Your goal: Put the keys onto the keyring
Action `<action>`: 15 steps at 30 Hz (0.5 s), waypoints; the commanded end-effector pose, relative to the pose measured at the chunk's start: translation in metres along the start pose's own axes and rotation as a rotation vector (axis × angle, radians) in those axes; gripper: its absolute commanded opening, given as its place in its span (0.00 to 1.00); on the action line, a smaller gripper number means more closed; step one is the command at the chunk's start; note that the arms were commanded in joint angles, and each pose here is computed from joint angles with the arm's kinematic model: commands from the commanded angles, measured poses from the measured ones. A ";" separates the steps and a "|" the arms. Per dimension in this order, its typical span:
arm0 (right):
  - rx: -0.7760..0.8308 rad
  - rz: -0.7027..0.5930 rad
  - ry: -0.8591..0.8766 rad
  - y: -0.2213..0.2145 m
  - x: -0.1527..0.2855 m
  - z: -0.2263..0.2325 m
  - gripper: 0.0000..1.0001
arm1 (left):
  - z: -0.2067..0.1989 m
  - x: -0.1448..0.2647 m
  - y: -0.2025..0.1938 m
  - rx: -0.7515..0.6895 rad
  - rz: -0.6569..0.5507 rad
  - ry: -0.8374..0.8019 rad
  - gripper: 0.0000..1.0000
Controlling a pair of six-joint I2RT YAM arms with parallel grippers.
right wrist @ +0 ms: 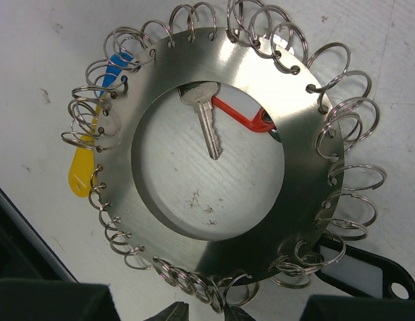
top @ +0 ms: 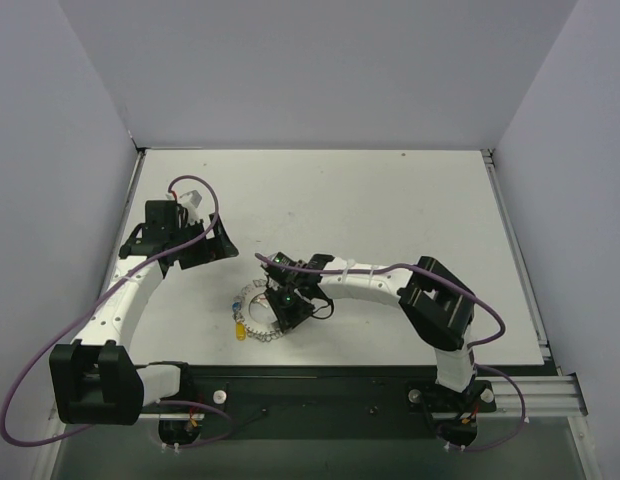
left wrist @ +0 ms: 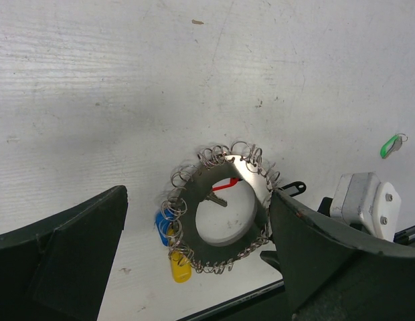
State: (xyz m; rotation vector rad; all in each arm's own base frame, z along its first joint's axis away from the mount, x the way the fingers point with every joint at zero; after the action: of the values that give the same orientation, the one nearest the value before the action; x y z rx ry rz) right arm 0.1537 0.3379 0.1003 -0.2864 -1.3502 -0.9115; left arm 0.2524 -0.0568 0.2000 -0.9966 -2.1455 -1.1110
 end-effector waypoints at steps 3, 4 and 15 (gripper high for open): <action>-0.035 0.048 -0.020 -0.011 -0.012 -0.004 0.27 | -0.004 0.003 0.004 -0.012 -0.024 -0.030 0.96; -0.037 0.048 -0.025 -0.012 -0.012 -0.004 0.26 | -0.004 0.003 0.004 -0.012 -0.024 -0.030 0.96; -0.027 -0.001 -0.042 -0.009 -0.009 -0.007 0.00 | -0.004 0.004 0.004 -0.012 -0.027 -0.033 0.96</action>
State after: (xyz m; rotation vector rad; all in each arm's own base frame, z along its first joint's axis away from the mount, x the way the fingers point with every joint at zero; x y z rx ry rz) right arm 0.1534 0.3391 0.0903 -0.3026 -1.3403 -0.9290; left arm 0.2523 -0.0570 0.2001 -1.0000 -2.1466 -1.1096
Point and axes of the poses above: each gripper's point midway between its finger pads, its own x axis back along the fingers, its own z axis along the line the jaws close on, y = z × x, the point moved 8 cm from there along x, back along the fingers, and after that the axes turned 8 degrees about x, right-handed, at the moved point
